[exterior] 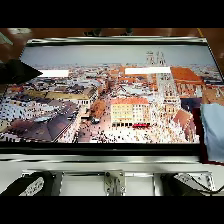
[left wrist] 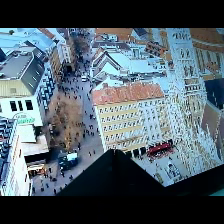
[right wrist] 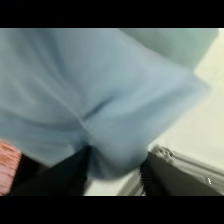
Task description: Fold the shirts.
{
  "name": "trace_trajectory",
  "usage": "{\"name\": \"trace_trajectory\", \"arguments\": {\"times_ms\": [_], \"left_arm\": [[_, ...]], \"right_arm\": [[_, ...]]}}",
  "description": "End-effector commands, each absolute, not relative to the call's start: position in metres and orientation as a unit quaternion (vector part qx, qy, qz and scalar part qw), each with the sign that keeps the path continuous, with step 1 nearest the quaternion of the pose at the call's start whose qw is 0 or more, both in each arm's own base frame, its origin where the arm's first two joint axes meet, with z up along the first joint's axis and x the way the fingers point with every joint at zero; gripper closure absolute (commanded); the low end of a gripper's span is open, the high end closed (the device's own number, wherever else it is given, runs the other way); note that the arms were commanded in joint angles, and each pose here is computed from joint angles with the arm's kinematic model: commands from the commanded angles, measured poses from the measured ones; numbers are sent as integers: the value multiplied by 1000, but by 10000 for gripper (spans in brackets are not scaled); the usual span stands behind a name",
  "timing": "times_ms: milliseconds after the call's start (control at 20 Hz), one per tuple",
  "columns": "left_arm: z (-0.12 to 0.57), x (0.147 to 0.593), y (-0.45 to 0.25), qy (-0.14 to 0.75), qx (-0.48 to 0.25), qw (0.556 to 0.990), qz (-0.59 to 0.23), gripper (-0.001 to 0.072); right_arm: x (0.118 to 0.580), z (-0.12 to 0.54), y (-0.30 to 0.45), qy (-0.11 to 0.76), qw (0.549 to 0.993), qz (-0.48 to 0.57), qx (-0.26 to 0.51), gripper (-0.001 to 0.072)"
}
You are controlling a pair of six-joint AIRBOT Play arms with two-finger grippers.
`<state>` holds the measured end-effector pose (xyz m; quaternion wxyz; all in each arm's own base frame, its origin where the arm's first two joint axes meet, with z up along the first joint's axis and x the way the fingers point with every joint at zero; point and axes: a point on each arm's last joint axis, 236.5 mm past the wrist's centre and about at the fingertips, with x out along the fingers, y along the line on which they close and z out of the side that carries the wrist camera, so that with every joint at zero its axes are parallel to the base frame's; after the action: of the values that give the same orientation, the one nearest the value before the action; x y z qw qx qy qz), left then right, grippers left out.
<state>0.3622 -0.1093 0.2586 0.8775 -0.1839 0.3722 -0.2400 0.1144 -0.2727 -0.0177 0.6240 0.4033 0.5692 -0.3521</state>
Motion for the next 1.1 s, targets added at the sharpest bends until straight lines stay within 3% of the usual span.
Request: {"name": "trace_trajectory", "arguments": {"times_ms": [0, 150, 250, 350, 400, 550, 600, 700, 850, 1050], "left_arm": [[259, 362, -109, 371, -184, 878, -240, 668], [255, 366, -109, 374, -178, 877, -242, 668], [247, 371, -110, 376, -152, 878, -254, 670], [228, 385, -113, 387, -126, 878, -250, 671], [213, 394, -117, 400, -109, 878, -239, 671], [133, 405, -116, 503, -29, 852, -142, 671], [108, 398, -126, 542, 1, 830, -136, 631], [77, 379, -156, 601, 34, 782, -161, -13], [54, 378, -168, 633, 97, 752, -156, -10], [53, 390, -176, 618, 99, 764, -160, -11]], "right_arm": [[94, -29, -277, 591, 604, -375, 380, 27], [120, 10, -298, 541, 647, -379, 382, 28], [184, 72, -308, 453, 746, -323, 367, 31], [256, 144, -303, 358, 834, -270, 321, 143], [287, 168, -286, 336, 861, -239, 296, 150], [355, 163, -184, 405, 883, -114, 211, 144], [362, 145, -152, 451, 867, -85, 193, 46], [360, 108, -93, 547, 820, -25, 166, 24], [347, 75, -38, 635, 760, 45, 131, 24], [354, 72, -16, 636, 761, 53, 120, 25]]}}
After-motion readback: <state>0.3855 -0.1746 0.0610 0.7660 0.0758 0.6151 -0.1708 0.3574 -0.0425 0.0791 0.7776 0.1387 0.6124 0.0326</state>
